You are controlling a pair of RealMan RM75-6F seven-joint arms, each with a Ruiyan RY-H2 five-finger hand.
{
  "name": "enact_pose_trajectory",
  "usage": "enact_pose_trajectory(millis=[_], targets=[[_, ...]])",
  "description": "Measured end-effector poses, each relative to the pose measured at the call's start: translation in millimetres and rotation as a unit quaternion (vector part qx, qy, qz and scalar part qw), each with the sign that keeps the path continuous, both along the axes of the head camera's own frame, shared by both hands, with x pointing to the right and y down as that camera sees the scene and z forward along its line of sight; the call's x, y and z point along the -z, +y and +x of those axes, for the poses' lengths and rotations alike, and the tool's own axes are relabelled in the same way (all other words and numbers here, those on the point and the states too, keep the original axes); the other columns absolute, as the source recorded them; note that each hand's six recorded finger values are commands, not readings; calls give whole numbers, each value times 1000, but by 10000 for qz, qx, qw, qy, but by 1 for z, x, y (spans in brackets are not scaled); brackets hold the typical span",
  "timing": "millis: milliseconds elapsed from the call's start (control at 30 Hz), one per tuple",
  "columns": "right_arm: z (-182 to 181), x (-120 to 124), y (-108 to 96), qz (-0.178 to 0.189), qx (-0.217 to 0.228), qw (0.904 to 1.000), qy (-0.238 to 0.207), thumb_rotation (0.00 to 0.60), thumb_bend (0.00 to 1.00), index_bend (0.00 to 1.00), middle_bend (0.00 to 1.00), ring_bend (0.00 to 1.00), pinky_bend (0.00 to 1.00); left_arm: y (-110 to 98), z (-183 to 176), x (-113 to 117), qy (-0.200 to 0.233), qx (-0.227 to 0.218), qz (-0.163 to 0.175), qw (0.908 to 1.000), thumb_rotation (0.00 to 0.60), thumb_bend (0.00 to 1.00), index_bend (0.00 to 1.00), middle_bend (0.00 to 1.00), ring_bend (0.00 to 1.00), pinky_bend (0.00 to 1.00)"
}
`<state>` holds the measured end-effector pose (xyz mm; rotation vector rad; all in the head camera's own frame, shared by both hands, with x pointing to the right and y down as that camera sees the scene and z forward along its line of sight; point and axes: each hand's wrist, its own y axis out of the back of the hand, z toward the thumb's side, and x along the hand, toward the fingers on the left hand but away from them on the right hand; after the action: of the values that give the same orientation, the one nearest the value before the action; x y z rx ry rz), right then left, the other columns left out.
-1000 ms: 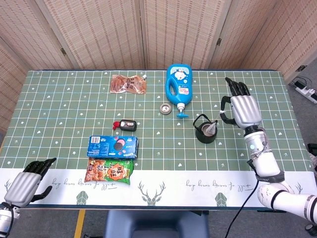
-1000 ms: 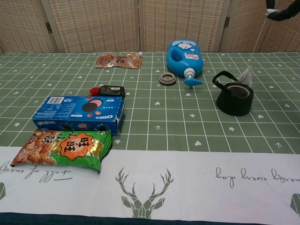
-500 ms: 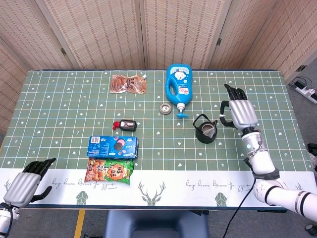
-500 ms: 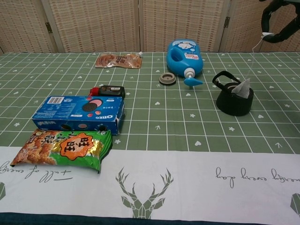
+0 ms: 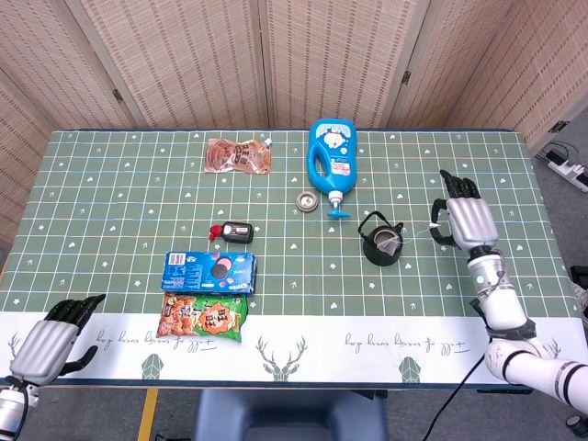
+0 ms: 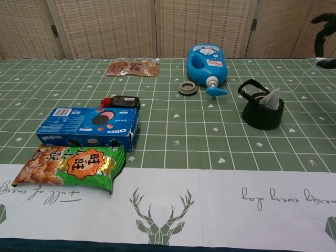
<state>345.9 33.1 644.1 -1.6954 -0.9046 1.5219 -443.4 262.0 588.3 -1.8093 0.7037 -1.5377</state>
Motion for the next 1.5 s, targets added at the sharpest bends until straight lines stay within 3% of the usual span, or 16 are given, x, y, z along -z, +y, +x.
enact_pose_trajectory(millis=[167,300,367,500,533,800,867,933,1033,1133,1267,1500], targets=[[-8,4,-16,33,20,10000,-31,600,396,586,0,0,0,-2,-1,-1,-10,45,2,10000,600,329,0,98,137,132],[-4,-3,-6,-85,90,9999,60,600,397,571,0,0,0,-1,-1,3,52,35,37,10000,600,328,0,98,137,132],[2,-10,5,-208,110,9996,125,600,397,460,0,0,0,-1,0,3,59,17,33,10000,600,328,0,98,137,132],[12,-22,24,-535,179,9980,279,600,397,53,0,0,0,1,1,2,41,-21,26,10000,600,328,0,98,136,133],[15,-24,28,-611,213,9972,366,600,398,6,0,0,0,1,2,2,32,-19,25,10000,600,328,0,98,136,133],[33,-16,50,-805,408,9906,1029,600,397,0,0,21,0,-1,0,2,25,12,39,10000,600,328,0,98,137,132],[33,-5,56,-782,417,9911,991,600,397,0,0,168,65,-1,0,2,26,7,49,10000,600,328,0,98,137,133],[31,8,63,-771,490,9919,879,600,397,0,0,472,264,0,1,1,11,-12,48,10000,600,328,0,98,137,132],[28,30,72,-663,777,9909,873,600,396,0,0,631,397,1,2,0,-23,-48,43,10000,600,328,0,98,137,132],[22,52,85,-718,1016,9886,844,600,397,0,0,675,441,2,5,-2,-63,-90,31,9999,600,328,0,98,137,133],[16,75,101,-1056,1143,9844,816,600,397,0,0,705,452,5,7,-4,-89,-117,5,9999,600,328,0,98,137,133],[6,61,113,-1734,1263,9734,802,600,397,4,0,709,453,3,5,-3,-67,-63,17,10000,600,329,0,98,137,133]])
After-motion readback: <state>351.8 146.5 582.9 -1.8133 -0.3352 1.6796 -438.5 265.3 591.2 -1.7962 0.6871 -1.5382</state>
